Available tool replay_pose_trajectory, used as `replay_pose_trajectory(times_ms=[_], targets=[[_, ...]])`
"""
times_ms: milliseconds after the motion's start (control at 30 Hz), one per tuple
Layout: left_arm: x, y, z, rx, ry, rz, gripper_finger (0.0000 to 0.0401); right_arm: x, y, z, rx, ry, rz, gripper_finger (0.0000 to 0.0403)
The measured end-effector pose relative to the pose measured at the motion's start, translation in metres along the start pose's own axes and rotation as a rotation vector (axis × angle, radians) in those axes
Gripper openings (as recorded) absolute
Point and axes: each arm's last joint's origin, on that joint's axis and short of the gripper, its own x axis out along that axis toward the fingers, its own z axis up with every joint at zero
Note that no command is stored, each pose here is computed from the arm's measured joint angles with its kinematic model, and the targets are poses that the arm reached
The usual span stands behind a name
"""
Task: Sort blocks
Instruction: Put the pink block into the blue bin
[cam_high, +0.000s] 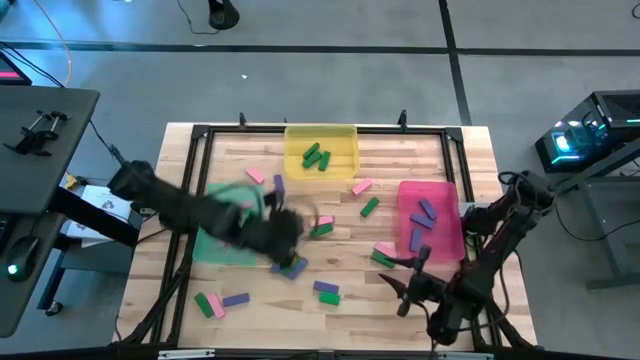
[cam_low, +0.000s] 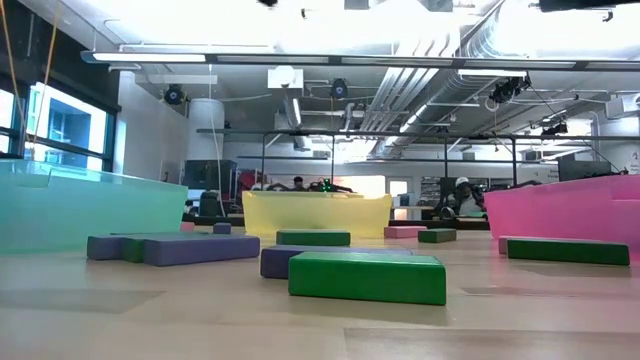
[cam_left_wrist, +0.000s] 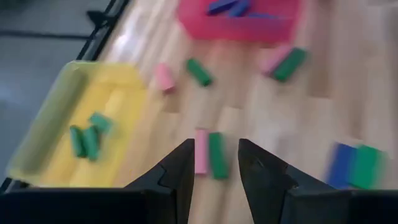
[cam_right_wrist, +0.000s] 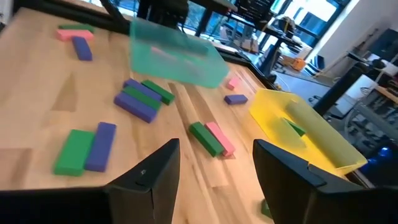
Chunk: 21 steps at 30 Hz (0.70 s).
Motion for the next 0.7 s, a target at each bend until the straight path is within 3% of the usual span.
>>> replay_pose_trajectory(times_ms=[233,367,567,700], targets=[[-0.043,-0.074,-0.040,0.029,0.038,-0.217,0.0109,0.017,-0.004,0.001,-0.032,0.036,-0.042,0.0188],[-0.070,-0.101,-0.067,-0.169,0.187,-0.357,0.0109,0.023,-0.006,0.001,-0.025,0.052,-0.053,0.0188],[-0.098,-0.135,-0.111,-0.507,0.309,-0.317,0.0109,0.025,-0.006,0.001,-0.021,0.083,-0.025,0.0188],[-0.100,-0.153,-0.139,-0.664,0.368,-0.211,0.0111,0.025,-0.005,0.000,-0.024,0.092,-0.014,0.0188]])
